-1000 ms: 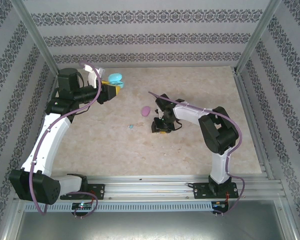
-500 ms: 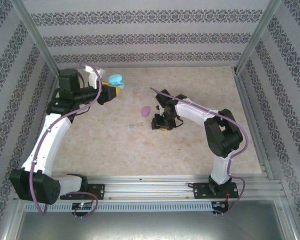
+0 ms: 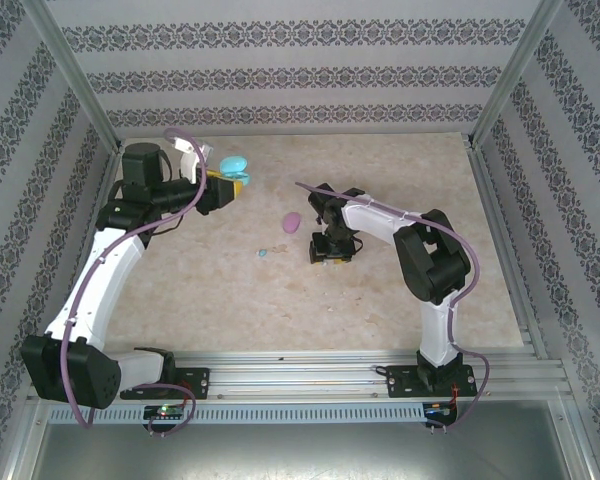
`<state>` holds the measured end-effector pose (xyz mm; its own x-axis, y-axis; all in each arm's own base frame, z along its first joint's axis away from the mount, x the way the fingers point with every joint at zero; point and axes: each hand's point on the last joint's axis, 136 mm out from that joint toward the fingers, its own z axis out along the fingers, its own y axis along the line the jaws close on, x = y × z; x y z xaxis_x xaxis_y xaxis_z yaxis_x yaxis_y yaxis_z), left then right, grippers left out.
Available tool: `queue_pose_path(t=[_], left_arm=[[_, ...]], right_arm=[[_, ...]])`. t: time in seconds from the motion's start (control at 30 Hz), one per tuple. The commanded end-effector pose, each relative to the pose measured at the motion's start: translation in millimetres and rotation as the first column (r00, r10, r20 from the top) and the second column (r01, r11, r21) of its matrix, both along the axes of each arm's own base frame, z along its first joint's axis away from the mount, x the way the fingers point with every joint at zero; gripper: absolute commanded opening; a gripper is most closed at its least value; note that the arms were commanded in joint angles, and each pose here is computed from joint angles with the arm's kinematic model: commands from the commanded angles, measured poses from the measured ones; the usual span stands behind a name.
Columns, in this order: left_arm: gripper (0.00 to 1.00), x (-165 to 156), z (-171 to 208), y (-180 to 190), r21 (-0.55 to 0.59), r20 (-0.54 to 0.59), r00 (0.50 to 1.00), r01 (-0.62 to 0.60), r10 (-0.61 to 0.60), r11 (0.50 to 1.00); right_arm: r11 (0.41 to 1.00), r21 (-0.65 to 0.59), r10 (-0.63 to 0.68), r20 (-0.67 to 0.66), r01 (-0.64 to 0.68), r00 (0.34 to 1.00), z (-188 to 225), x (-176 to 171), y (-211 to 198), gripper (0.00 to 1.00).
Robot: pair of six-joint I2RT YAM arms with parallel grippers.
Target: Insert wireless bluetooth earbuds into charging case
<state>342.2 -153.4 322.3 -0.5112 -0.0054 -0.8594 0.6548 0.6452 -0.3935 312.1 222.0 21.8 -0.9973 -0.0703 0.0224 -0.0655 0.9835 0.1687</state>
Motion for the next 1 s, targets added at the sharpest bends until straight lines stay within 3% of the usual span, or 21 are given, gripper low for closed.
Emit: queue_pose_path(t=[0.0,0.2,0.4,0.77,0.97], left_arm=[[0.07,-4.1,5.3,1.1,-0.021,0.034,0.999,0.016,-0.015,1.0],[0.07,-7.3,-3.3,-0.3,-0.042,0.012,1.0,0.02,-0.02,0.999],[0.06,-12.7,-6.2,0.0,-0.04,0.006,1.0,0.02,-0.02,0.999],[0.06,-13.4,-5.3,0.0,-0.04,0.009,1.0,0.02,-0.02,0.999],[0.06,-12.6,-7.7,-1.3,-0.047,-0.001,1.0,0.026,-0.026,0.999]], right_arm=[[0.998,-0.056,0.025,0.017,-0.025,1.0,4.9,2.1,-6.0,0.51],[0.995,-0.096,0.029,-0.015,-0.03,0.999,-3.6,2.5,-14.3,0.54],[0.987,0.08,-0.135,-0.085,0.142,0.987,-17.5,-1.3,-20.7,0.54],[0.989,-0.082,-0.13,-0.067,0.125,0.989,-17.8,-16.0,-72.5,0.54],[0.991,0.018,-0.13,-0.03,0.131,0.991,-1.0,-13.8,-53.0,0.49]])
